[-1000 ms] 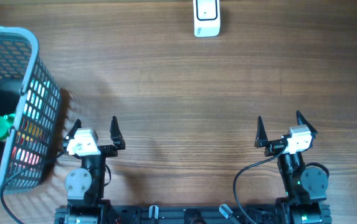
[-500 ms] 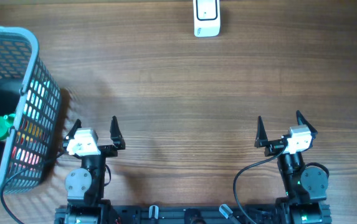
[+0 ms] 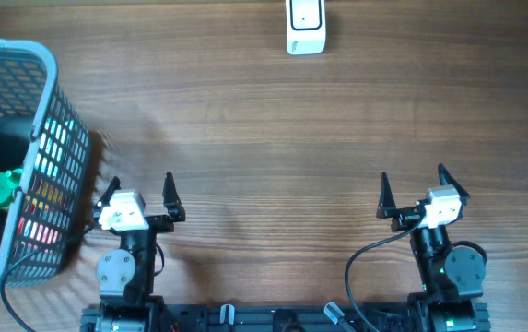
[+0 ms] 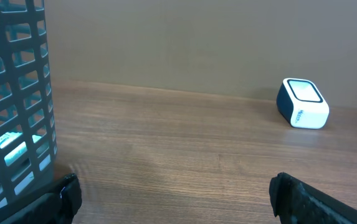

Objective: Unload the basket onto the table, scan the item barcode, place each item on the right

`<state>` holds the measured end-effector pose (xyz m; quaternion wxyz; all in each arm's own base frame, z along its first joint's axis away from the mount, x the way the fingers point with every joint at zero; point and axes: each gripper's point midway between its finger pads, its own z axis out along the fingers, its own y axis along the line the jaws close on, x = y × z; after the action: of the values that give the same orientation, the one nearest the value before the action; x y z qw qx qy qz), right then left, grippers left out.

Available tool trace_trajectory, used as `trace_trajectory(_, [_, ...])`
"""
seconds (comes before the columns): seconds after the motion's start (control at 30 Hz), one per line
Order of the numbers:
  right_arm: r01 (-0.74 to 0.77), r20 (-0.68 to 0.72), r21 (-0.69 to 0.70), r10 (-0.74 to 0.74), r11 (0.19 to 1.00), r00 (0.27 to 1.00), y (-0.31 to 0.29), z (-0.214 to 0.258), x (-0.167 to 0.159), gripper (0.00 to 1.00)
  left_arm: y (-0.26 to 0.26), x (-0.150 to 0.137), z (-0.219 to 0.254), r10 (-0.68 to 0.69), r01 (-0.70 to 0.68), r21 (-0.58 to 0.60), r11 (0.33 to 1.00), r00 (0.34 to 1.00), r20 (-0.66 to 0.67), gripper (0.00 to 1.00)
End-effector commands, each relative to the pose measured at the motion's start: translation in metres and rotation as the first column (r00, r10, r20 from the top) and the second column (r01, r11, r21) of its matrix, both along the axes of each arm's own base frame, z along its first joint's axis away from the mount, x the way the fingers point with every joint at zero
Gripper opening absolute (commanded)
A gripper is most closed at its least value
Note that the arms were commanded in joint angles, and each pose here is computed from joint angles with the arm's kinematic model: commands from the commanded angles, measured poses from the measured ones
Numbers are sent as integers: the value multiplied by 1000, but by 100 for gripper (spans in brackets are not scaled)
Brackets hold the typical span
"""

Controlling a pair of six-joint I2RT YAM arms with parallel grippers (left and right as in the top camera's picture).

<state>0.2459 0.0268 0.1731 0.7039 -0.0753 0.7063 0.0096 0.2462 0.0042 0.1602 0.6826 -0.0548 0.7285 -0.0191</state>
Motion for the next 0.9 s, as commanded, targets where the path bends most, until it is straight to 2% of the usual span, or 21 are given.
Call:
trace_trajectory(0.0, [-14, 9, -11, 14, 1000, 1000, 2, 2, -1, 100, 2, 0, -1, 8, -8, 15, 1000, 1000, 3, 100])
trace_trajectory(0.87, [-14, 9, -11, 14, 1000, 1000, 2, 2, -1, 100, 5, 0, 1, 23, -23, 12, 1000, 1000, 9, 100])
